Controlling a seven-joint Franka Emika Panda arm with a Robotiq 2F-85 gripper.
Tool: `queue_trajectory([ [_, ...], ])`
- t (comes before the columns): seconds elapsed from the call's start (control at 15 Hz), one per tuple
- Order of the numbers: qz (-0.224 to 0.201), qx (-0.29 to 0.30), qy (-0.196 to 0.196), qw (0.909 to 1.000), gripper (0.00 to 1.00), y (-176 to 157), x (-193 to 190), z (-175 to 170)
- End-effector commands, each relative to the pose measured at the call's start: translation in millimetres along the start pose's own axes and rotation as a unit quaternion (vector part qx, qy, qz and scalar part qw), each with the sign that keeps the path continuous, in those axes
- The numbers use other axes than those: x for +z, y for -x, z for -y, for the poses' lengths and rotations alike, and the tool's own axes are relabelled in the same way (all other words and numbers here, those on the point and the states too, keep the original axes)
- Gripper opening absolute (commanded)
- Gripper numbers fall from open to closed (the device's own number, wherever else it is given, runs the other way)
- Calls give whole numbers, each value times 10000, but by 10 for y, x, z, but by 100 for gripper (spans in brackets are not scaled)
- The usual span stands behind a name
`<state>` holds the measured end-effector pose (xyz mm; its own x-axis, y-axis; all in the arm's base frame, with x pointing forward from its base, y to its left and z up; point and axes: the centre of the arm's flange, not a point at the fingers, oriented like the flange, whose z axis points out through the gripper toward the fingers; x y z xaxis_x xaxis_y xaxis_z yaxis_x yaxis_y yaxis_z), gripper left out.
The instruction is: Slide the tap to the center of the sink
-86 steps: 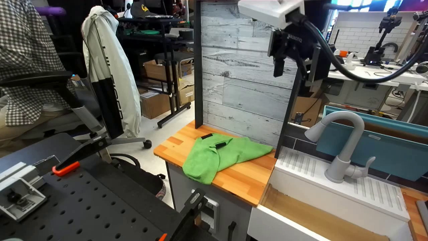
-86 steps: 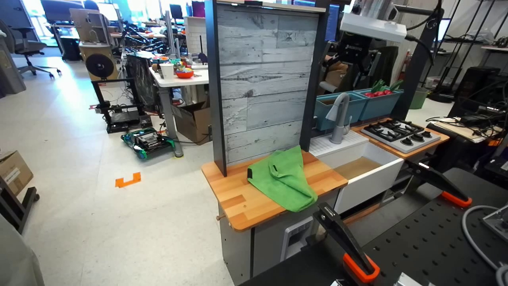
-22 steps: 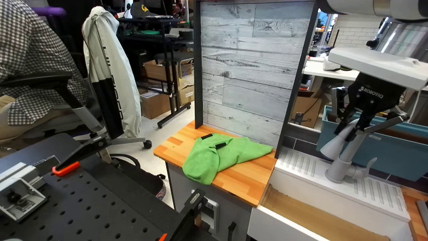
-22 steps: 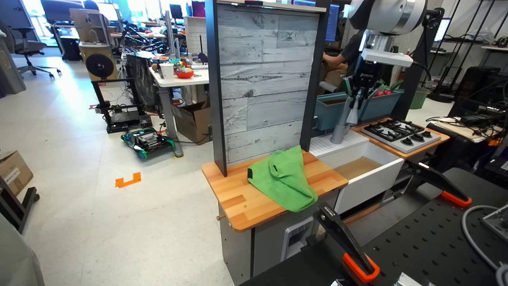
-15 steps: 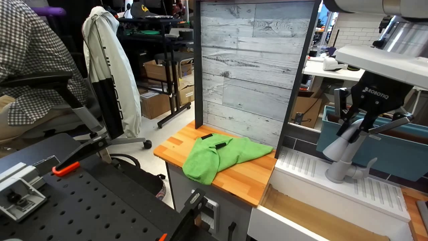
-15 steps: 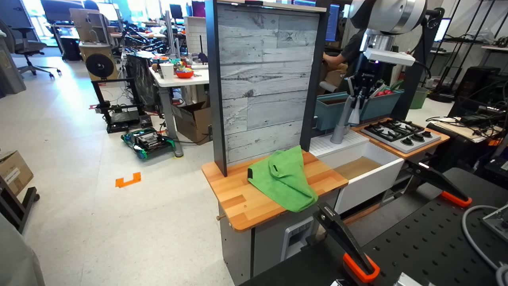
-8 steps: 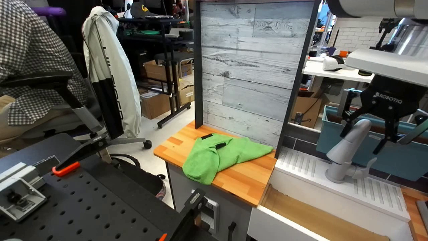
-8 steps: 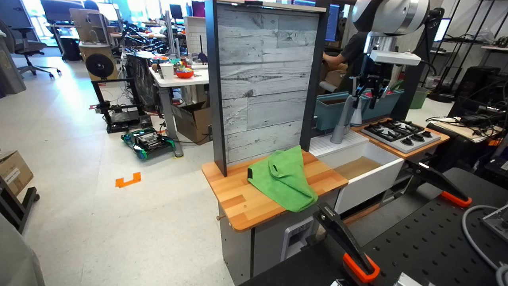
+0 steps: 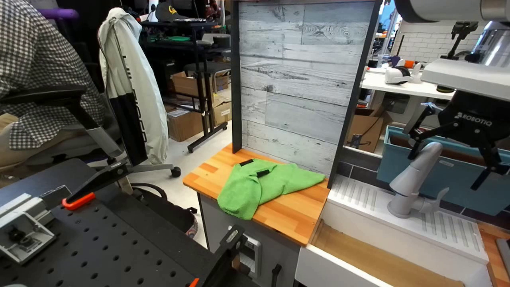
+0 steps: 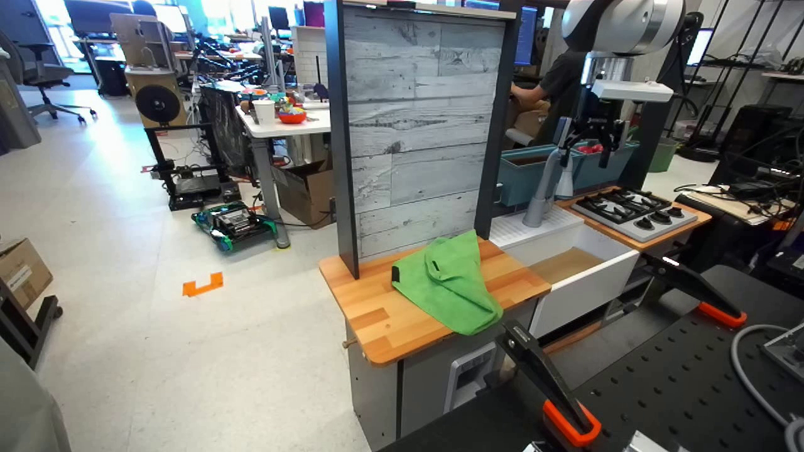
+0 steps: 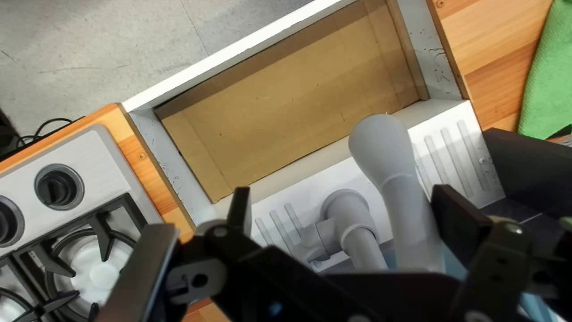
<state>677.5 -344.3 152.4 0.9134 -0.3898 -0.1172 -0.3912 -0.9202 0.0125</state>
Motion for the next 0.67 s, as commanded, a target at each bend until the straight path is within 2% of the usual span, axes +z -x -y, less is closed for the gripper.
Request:
queue_trajectory([
  [0.0, -110, -54, 274, 9995, 100, -33, -140, -283],
  [0.6, -273, -137, 166, 9994, 100, 250, -172, -150],
])
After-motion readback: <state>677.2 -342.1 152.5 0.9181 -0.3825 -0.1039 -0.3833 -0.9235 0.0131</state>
